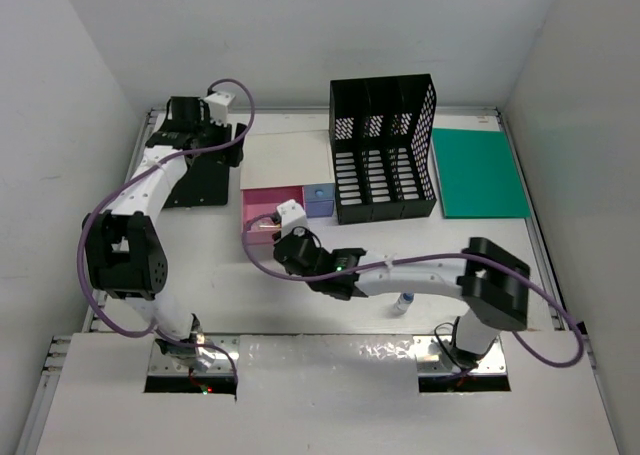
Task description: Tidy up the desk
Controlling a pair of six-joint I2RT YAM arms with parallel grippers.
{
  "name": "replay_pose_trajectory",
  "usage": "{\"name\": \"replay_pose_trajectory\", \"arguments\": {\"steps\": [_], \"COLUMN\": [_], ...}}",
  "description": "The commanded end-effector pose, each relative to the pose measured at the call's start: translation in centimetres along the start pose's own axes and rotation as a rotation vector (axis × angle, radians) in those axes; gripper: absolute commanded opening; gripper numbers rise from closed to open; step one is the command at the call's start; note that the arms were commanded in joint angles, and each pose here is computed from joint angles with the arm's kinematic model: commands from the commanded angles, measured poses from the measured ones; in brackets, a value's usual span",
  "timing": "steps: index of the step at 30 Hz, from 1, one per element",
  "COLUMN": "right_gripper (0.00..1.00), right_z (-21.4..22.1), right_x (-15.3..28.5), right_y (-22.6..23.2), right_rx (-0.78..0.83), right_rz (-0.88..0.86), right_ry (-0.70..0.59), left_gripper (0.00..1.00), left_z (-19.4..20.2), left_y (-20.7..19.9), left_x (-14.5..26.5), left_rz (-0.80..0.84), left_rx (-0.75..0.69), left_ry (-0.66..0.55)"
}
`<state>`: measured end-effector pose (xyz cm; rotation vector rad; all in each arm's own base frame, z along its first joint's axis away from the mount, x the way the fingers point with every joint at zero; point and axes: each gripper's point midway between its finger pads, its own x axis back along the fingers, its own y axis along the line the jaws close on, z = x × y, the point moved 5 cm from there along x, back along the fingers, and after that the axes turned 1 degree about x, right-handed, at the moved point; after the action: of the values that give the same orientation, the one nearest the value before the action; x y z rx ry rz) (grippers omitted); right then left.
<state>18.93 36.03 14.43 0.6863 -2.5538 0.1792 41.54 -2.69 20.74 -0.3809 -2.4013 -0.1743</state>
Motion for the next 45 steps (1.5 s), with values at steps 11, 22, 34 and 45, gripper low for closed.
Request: {"name": "replay_pose_trajectory", "arguments": {"steps": [11,22,34,45], "right_gripper": [0.29,0.28,0.29,0.33], "right_z": [-2.8,-5.7,-8.2,-4.1], "right_x": [-5.3,-8.4,-13.2,-12.4], "right_y": [2.3,-0.5,-3.8,-4.7], "right_rx": [-0.164,-0.135,-0.133,-0.118], "right_rz": [0.055,0.141,0.259,0.229], "right_ry": [-0.119,-0.151,-0.196,-0.128], "left_gripper": [0.95,0.93,0.93,0.93], "left_z": [-0.6,0.1,0.7,0.7], "left_y": [-0.2,-0.1,0.0,0.1], "left_x": [-1.7,-2.4,-3.2,-2.8], "left_rz": [-0.001,0.003,0.008,-0.002], "left_rx": [0.009,-0.020,-0.035,-0.053], "left_ry": [-0.043,-0.030,-0.009,-0.012]}}
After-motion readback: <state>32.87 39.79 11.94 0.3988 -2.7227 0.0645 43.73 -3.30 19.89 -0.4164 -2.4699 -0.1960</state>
